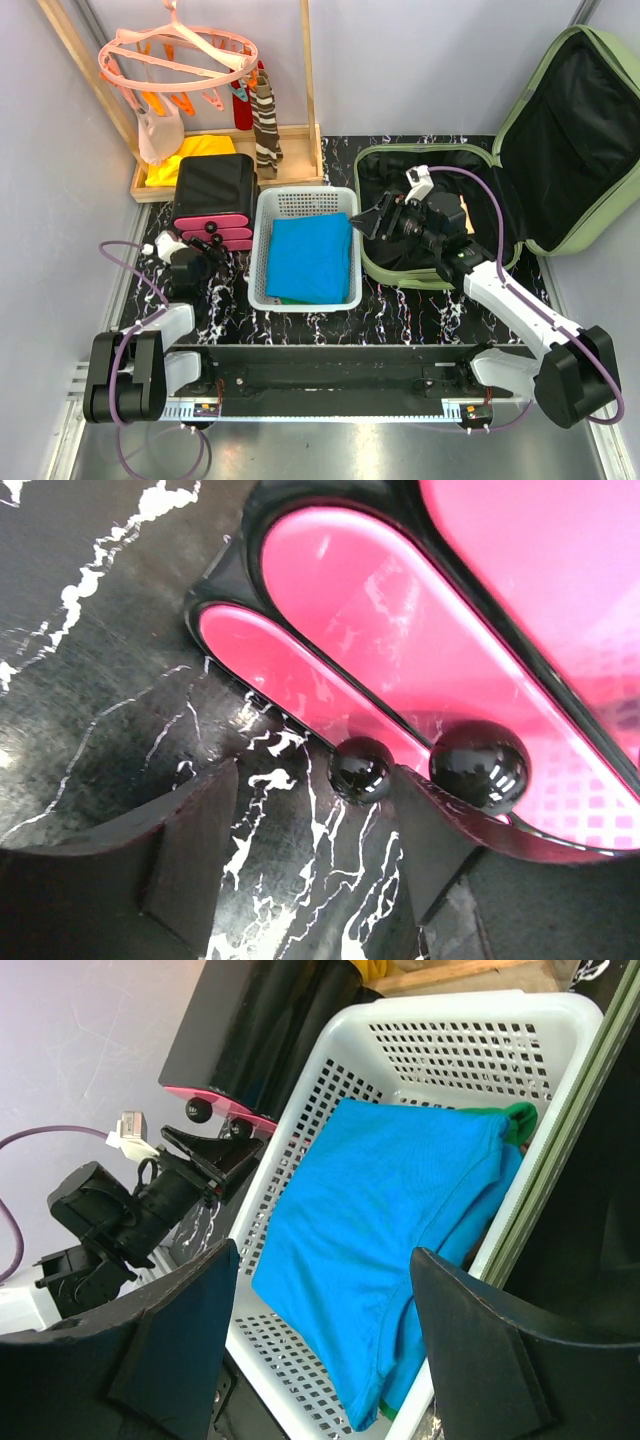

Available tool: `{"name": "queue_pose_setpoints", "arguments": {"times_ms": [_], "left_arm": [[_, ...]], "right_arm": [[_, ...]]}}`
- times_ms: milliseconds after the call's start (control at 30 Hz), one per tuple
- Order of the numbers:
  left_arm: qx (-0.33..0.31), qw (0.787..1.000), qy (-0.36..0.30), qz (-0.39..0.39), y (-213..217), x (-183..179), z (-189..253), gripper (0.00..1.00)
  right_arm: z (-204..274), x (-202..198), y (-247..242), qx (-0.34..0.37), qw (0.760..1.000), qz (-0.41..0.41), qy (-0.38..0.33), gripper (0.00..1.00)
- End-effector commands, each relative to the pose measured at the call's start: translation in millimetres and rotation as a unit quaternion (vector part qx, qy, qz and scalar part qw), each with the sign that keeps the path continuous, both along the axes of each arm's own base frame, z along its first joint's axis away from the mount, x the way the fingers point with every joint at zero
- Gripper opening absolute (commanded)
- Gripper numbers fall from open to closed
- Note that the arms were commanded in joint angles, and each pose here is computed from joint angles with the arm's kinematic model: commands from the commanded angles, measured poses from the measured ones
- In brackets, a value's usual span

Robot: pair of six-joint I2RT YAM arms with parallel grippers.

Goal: Open, take out, and arrange the luggage
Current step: Close the drawer, then open the drawer

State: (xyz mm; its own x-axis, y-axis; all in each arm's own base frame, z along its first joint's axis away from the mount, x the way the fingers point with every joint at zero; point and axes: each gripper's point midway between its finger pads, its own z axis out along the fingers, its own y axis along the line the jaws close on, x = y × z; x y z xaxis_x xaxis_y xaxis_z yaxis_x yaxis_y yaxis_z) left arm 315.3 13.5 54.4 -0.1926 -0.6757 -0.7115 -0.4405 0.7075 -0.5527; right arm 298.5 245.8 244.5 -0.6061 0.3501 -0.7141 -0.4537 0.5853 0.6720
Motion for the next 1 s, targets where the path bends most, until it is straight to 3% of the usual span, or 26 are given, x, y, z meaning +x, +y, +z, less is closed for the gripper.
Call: {"name": "queue_pose_setpoints", "arguments": {"times_ms": [0,333,967], "left_arm": [[-0.005,0.998,-0.048,-0.045,-16,12,21,0.63],[-0.036,0.996,-0.042,-0.068,-29,23,13,0.59],[-0.031,0.996,-0.057,-0.056,-23,48,20,0.44]], "right_arm": [[13,5,2,0.012,1.000,0.001,-0.025,0.79],[15,4,0,0.012,0.999,-0.004,-0.029,0.79],[11,7,-1,0.006,1.000,-0.009,-0.027,0.79]]}}
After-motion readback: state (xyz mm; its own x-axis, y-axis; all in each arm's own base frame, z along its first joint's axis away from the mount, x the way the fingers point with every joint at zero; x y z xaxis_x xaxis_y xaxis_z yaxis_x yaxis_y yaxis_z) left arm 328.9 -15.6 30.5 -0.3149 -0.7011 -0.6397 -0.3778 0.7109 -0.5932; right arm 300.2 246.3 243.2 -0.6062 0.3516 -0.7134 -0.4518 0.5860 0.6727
